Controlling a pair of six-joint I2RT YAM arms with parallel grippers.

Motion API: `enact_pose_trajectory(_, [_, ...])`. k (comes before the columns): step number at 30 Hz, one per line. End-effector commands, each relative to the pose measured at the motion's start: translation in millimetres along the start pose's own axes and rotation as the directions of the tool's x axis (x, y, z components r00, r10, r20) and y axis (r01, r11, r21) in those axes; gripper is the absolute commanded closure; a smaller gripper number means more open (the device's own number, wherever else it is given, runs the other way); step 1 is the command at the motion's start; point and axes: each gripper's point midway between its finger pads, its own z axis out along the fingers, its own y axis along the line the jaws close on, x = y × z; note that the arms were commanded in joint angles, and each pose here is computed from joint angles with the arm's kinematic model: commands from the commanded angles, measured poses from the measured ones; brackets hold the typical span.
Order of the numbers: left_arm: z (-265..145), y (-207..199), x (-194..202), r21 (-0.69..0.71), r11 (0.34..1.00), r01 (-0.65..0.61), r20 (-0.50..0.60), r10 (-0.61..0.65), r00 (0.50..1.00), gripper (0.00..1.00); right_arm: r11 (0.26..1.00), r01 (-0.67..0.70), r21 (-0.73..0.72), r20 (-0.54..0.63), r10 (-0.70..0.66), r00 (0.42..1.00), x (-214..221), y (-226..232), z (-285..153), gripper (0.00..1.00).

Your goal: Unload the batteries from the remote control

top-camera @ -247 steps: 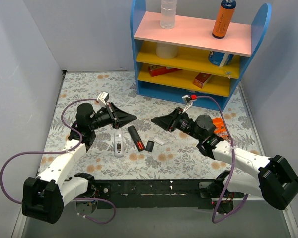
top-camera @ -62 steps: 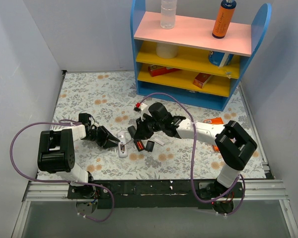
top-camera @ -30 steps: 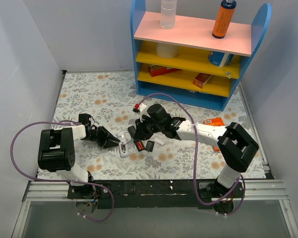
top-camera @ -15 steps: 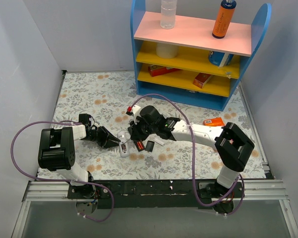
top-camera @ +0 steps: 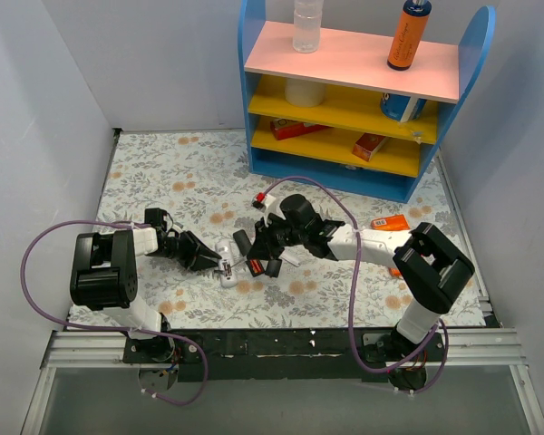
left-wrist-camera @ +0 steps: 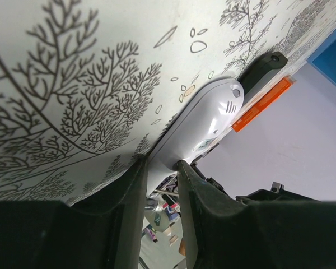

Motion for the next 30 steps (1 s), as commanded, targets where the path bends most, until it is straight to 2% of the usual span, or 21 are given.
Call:
enact_pose_trajectory(1, [10, 27, -2, -0.106, 0.994, 0.013, 0.035, -0.009, 0.999, 0.73, 0.991, 0.028, -0.132, 0.054, -0.021, 0.998, -13, 26, -4, 0.99])
enact_pose_trajectory(9, [10, 25, -4, -0.106, 0.994, 0.011, 0.04, -0.007, 0.999, 0.72, 0.994, 0.027, -0.107, 0.043, -0.022, 0.999, -14, 21, -2, 0.99])
enact_pose_trajectory(15, [-3, -3, -21, -0.091, 0.995, -0.051, 0.082, 0.059, 0.995, 0.66, 0.996, 0.033, -0.081, 0.035, -0.031, 0.999, -18, 20, -6, 0.99])
enact_pose_trajectory(19, [-22, -30, -40, -0.114, 0.989, -0.098, 0.168, 0.116, 0.979, 0.57, 0.993, 0.064, -0.095, 0.043, -0.06, 0.997, -24, 32, -12, 0.99])
enact_pose_trajectory(22, [-36, -46, -51, -0.13, 0.984, -0.118, 0.229, 0.146, 0.962, 0.48, 0.991, 0.072, -0.114, 0.047, -0.067, 0.997, -22, 42, -11, 0.99])
enact_pose_trajectory(24, [-42, -51, -56, -0.141, 0.982, -0.125, 0.255, 0.158, 0.954, 0.38, 0.989, 0.079, -0.126, 0.043, -0.074, 0.996, -19, 49, -9, 0.99])
enact_pose_trajectory(30, [-41, -44, -57, -0.162, 0.979, -0.125, 0.266, 0.165, 0.95, 0.31, 0.979, 0.101, -0.177, 0.018, -0.1, 0.995, -10, 73, 3, 0.99])
